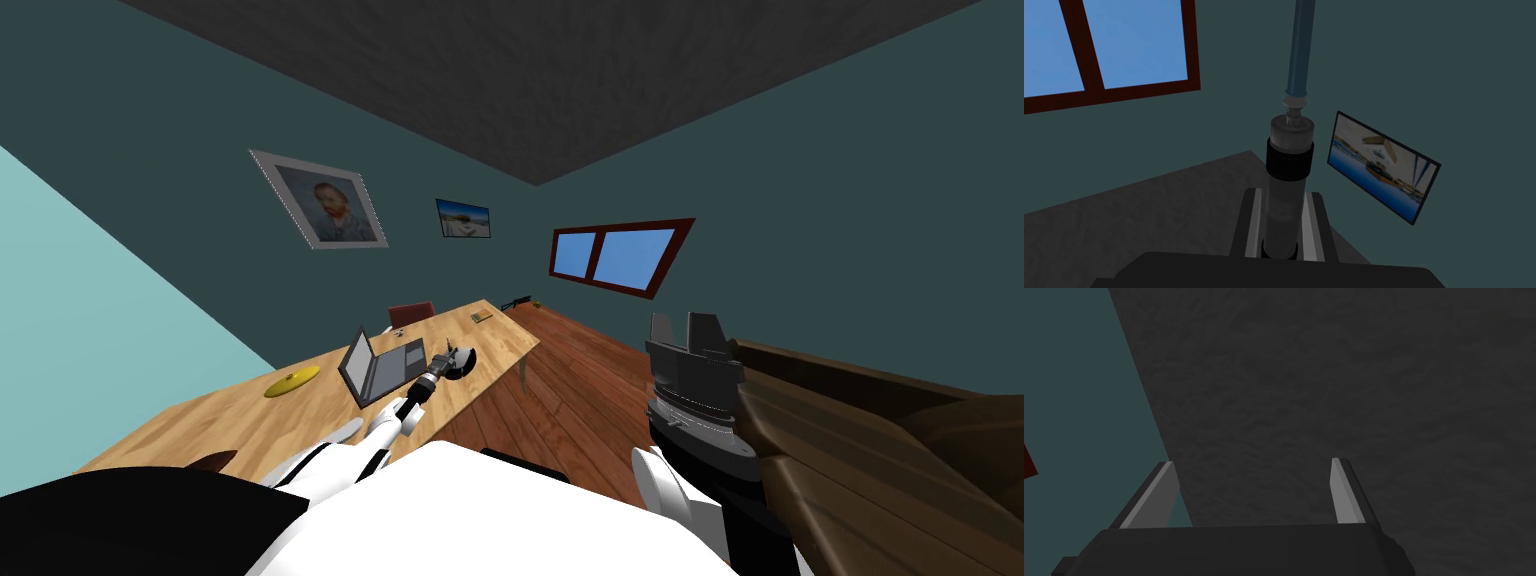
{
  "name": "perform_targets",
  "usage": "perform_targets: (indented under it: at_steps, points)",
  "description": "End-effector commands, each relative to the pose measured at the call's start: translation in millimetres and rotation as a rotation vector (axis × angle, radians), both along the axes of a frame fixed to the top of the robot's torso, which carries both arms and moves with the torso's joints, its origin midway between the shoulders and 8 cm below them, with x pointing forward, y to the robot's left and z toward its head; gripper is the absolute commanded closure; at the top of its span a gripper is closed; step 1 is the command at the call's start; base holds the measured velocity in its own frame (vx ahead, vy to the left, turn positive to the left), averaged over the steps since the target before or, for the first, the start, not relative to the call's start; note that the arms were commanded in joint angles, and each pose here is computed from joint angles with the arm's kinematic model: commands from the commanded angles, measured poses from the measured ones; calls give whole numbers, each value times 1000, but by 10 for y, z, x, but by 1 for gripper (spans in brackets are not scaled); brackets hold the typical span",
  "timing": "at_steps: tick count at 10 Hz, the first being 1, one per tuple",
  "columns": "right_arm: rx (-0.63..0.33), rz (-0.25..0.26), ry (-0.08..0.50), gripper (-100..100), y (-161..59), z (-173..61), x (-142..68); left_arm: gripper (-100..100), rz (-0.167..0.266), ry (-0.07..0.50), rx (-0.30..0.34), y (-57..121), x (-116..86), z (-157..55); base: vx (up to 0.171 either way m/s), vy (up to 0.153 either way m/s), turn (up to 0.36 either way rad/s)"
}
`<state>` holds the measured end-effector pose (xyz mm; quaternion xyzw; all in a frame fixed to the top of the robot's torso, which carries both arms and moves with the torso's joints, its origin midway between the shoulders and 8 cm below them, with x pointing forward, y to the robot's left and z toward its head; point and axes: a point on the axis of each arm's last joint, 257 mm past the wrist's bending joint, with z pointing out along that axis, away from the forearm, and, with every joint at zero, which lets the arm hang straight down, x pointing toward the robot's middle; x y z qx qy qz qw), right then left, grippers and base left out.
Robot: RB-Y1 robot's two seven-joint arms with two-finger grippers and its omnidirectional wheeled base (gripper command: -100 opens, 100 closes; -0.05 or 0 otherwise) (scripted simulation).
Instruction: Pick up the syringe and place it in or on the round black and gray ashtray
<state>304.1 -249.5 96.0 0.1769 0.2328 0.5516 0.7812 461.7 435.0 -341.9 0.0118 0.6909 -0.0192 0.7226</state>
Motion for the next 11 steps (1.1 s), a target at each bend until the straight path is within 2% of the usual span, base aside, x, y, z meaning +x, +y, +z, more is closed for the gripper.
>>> perform_targets:
  at_steps: [1, 3, 4, 5, 6, 10, 11]
  points:
    - [0, 0, 0, 0, 0, 0, 0, 100, -3, 2, 2, 91, 31, 52, -1, -5, -67]
    - [0, 0, 0, 0, 0, 0, 0, 100, -4, 4, 3, 156, 53, 90, 2, 1, -50]
    - [0, 0, 0, 0, 0, 0, 0, 100, -4, 7, 7, 261, 87, 152, 16, 15, -67]
    - [0, 0, 0, 0, 0, 0, 0, 100, -5, 5, 6, 209, 68, 125, 11, 14, -21]
    - [0, 0, 0, 0, 0, 0, 0, -100, -5, 4, 6, 219, 75, 136, 0, 0, 0]
    - [0, 0, 0, 0, 0, 0, 0, -100, -5, 4, 6, 218, 76, 137, 0, 0, 0]
    - [0, 0, 0, 0, 0, 0, 0, 0, -5, 4, 6, 218, 76, 137, 0, 0, 0]
